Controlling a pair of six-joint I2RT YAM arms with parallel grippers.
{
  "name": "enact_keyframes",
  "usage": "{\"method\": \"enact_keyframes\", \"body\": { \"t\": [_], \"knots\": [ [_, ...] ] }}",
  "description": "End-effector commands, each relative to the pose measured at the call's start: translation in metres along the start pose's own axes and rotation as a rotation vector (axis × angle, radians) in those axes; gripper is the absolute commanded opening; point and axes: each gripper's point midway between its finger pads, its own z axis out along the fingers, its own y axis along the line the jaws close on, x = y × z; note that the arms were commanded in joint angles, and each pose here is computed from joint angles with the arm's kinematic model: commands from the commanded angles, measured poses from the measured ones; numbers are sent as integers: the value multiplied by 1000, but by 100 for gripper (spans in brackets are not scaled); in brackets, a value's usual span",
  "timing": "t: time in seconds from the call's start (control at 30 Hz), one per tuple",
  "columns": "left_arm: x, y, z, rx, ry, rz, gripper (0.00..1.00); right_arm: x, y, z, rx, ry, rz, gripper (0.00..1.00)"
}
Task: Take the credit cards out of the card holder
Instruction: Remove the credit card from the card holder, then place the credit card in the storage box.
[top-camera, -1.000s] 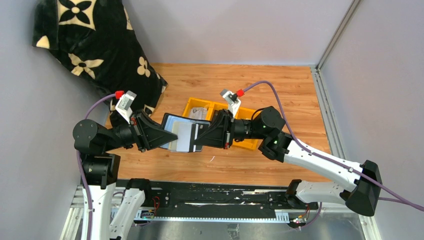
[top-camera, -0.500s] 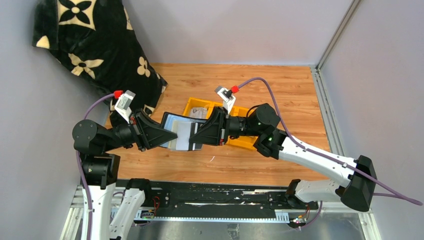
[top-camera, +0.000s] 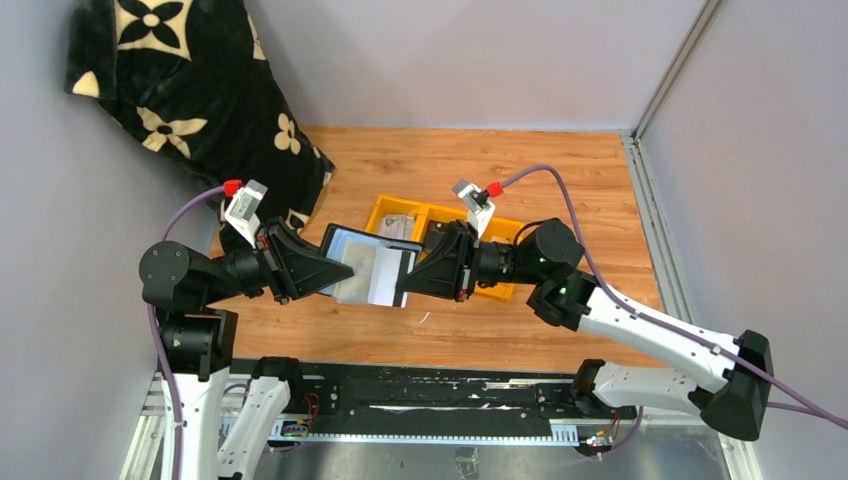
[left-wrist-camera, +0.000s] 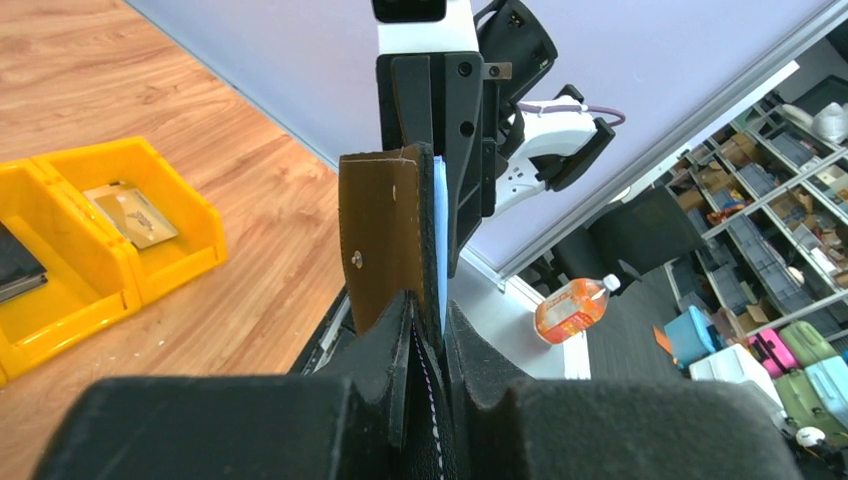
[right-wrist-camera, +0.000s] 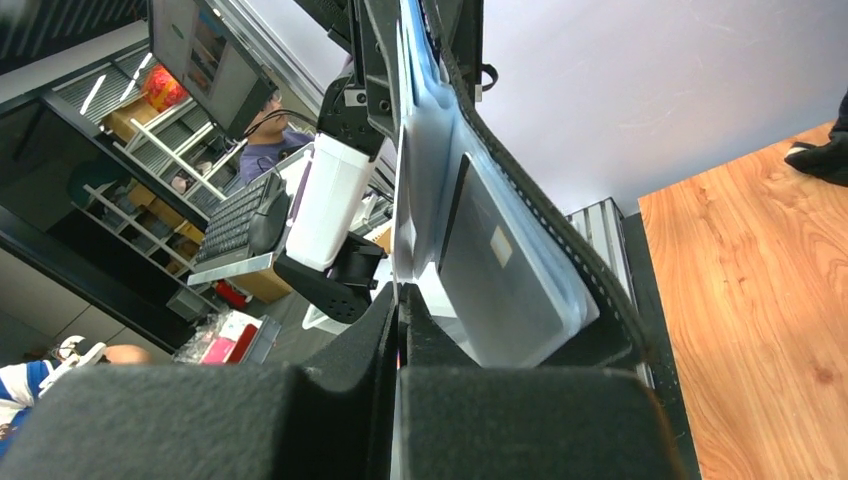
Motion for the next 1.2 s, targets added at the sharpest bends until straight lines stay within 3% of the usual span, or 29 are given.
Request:
{"method": "enact_keyframes", "body": {
  "t": [0.0, 0.23, 0.43, 0.67, 1.0, 1.17],
  "knots": [
    [-8, -7, 0, 5, -11, 55, 0, 2, -4, -18, 65, 3, -38, 0],
    [-11, 15, -2, -113, -22, 136, 0, -17, -50, -79, 329, -54, -8, 0],
    [-10, 34, -5, -214, -10, 173, 0, -17, -118, -114, 579, -45, 119, 0],
    [-11, 14, -5, -143, -1, 199, 0, -6, -210, -95, 721, 65, 231, 0],
    [-10, 3, -5, -109, -4, 200, 0, 28, -357, -55, 1078, 235, 388, 0],
    [-12, -2, -6, -100, -12, 207, 0, 42, -400, -49, 1195, 242, 410, 0]
  ]
}}
